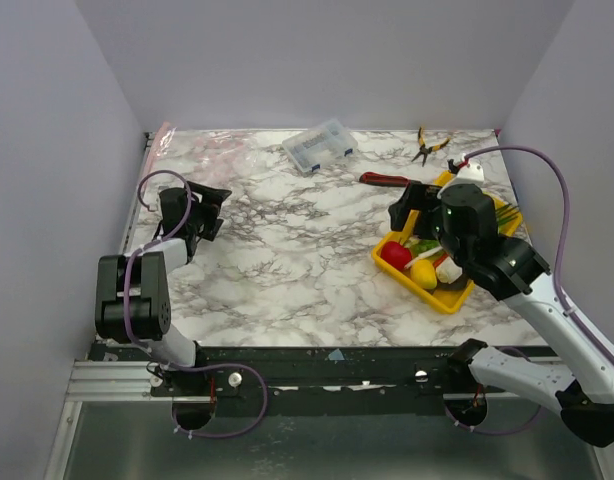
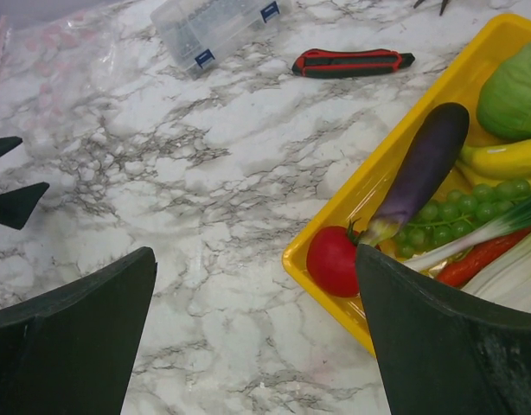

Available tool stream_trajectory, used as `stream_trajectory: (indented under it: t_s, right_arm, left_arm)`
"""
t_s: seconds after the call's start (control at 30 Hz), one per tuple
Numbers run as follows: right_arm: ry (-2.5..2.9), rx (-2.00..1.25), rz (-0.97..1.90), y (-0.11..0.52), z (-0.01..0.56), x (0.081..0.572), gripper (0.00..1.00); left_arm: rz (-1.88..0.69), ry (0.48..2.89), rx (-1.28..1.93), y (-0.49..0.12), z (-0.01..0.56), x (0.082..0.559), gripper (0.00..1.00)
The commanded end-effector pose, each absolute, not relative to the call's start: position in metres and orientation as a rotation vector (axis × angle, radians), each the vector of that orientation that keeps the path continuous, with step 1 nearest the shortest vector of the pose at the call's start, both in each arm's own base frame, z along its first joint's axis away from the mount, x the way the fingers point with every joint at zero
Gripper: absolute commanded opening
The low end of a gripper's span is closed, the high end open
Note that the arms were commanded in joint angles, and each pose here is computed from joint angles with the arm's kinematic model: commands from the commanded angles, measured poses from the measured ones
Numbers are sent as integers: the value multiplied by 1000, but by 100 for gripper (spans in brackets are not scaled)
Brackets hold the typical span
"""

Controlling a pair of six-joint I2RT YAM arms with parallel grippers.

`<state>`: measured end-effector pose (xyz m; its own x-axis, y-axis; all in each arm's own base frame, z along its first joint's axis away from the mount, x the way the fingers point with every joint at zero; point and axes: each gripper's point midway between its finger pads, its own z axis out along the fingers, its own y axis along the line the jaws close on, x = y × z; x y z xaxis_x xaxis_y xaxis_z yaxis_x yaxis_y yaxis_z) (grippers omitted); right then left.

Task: Place the food in the zip-top bag and seal the zipper
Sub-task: Move the zipper food storage bag to the center of the board.

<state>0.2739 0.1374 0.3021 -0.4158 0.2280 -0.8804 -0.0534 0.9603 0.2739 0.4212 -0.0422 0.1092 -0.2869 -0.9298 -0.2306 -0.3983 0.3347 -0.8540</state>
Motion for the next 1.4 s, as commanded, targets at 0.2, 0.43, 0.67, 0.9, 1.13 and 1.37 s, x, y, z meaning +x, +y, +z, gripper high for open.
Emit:
stream_trajectory:
  t_s: [0.2,0.43,0.67,0.9,1.13,1.37]
  right_arm:
    - [1916,290,228,99,307,260,100]
    - [1909,294,237,94,314,254,100]
    - [1889,319,285,94,323,248,100]
    - [1923,299,345,109,317,250,100]
    - [2068,128,512,154,280,243,100]
    - [2217,-86,605,181,236,224,100]
  left_arm:
    - [-912,1662,-1423,-11,86,488,99]
    - [-900,1519,-1500,8,79,524,88]
    - [-927,1493,-1524,9,71,550,72]
    - [-862,1584,-1420,11,84,567,19]
    - [-801,1747,-1221,1,108,550,0]
    - [-733,1995,-1039,-40,126,484,0]
